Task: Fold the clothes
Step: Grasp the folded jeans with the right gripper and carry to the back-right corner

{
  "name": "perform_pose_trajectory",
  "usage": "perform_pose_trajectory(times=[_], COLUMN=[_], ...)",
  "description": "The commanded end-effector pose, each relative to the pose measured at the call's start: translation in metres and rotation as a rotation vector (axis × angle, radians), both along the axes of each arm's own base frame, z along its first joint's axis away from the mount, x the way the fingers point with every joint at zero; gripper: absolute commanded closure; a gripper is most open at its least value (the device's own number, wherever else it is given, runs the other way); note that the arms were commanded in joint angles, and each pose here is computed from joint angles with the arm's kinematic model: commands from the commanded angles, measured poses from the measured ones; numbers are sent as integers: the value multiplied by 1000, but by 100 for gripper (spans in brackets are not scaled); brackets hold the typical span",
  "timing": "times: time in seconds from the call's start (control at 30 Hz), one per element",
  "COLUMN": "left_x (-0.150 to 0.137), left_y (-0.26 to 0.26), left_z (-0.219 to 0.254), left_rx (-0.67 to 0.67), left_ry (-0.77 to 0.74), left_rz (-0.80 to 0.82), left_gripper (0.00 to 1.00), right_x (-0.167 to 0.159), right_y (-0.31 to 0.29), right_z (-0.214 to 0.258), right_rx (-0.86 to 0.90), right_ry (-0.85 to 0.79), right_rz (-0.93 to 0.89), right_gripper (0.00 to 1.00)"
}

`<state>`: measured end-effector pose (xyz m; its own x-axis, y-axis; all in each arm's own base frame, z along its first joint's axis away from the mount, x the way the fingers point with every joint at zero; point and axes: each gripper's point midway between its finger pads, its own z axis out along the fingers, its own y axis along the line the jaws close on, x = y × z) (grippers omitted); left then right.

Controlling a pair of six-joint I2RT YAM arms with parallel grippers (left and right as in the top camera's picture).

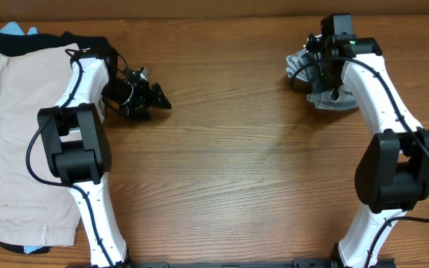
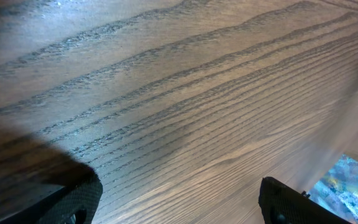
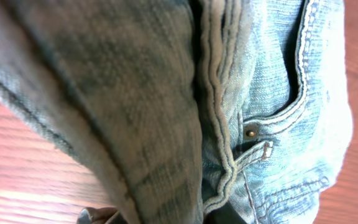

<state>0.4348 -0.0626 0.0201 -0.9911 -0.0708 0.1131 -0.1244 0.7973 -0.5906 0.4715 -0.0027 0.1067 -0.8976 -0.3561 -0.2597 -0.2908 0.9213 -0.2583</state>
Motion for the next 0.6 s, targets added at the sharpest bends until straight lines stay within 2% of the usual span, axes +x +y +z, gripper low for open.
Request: perform_pose_trajectory(times=[0.0, 0.13, 0.37, 0.57], left_x=[-13, -13, -13, -13], left_y=[10, 9, 9, 7], left_z=[-39, -39, -39, -39], left_rx=[111, 111, 113, 115], left_ry=[71, 72, 86, 95], left_rz=[-26, -29, -6, 1], left_gripper=[15, 15, 15, 15], right_x=[2, -3, 20, 43], right_y=[-14, -13, -30, -53], right_z=[-2, -30, -58, -55], right_rx=[-116, -128, -151, -208], right_ry=[23, 100, 45, -30], right_rz=[193, 368, 368, 435], right_gripper=[96, 96, 96, 96])
